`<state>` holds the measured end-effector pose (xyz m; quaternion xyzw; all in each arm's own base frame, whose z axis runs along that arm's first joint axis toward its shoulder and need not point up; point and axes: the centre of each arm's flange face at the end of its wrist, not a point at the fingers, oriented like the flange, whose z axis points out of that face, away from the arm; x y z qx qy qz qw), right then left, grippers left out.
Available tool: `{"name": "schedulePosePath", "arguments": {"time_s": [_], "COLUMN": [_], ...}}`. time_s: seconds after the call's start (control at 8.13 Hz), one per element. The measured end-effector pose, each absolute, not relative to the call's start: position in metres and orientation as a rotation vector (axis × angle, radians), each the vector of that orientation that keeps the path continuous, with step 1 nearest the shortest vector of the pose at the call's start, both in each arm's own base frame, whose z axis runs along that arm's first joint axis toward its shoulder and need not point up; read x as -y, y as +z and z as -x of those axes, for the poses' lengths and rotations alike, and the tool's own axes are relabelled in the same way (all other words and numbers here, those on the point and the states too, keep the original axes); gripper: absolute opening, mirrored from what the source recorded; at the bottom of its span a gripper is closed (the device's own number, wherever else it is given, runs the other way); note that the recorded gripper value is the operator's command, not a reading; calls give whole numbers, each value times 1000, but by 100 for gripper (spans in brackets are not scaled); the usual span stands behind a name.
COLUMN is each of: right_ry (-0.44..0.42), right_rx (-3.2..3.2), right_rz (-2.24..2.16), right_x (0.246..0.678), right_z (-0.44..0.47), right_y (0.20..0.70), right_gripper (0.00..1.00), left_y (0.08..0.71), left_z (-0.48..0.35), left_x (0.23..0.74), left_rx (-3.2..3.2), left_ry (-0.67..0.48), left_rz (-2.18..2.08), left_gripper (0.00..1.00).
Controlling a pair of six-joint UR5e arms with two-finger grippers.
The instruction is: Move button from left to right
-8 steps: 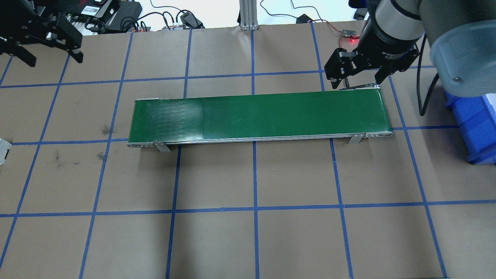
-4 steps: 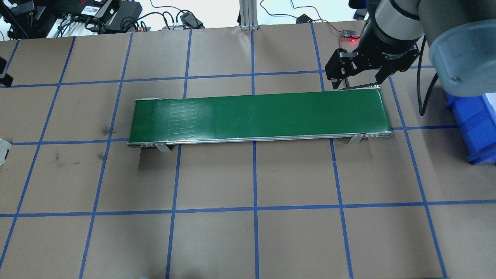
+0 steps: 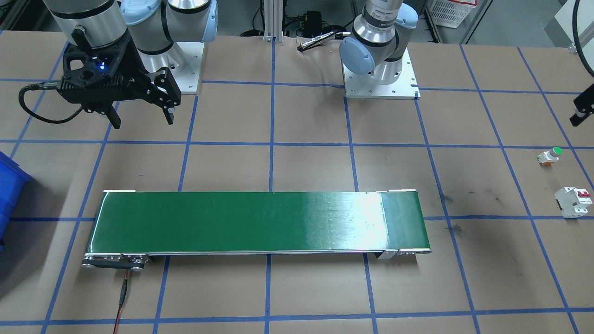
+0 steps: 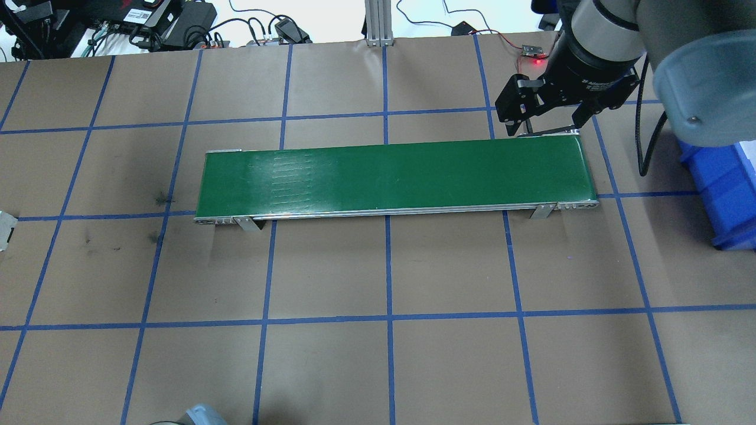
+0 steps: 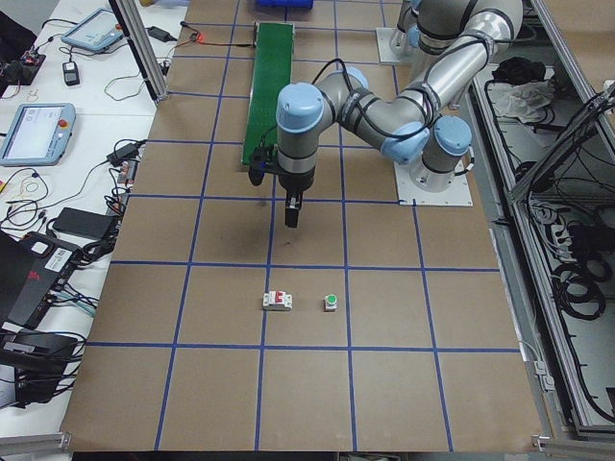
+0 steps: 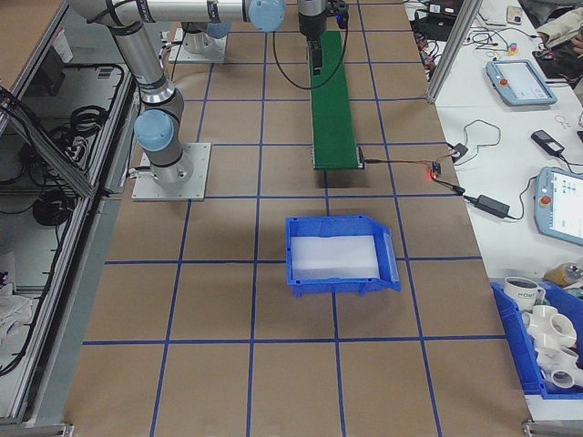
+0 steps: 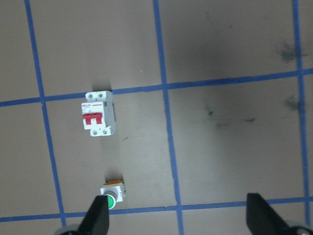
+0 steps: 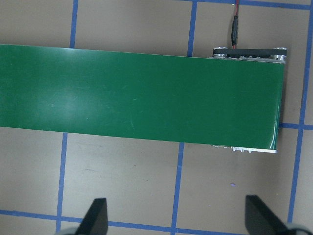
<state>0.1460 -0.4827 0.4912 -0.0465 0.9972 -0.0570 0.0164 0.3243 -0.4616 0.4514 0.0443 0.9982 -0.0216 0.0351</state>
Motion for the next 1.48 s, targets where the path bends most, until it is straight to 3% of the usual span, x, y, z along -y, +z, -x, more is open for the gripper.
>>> {"name": "schedulePosePath", "arguments": {"time_s": [0.25, 0.74, 1.48], "right_ry": [-177, -179, -192], "right_rx": [-3101, -3098, -3102], "right_rz": [145, 144, 148], "right_x": [483, 483, 484], "right_z": [-146, -146, -146], "right_y": [491, 491, 493], "right_gripper": [100, 100, 100], "left_y": [398, 304, 204], "left_z": [-393, -454, -471], "left_x": [440, 413, 402], "left_rx": [-3049, -3126, -3177], "left_ry": [-71, 12, 65], "left_rz": [-151, -92, -68], "left_gripper": [100, 100, 100]}}
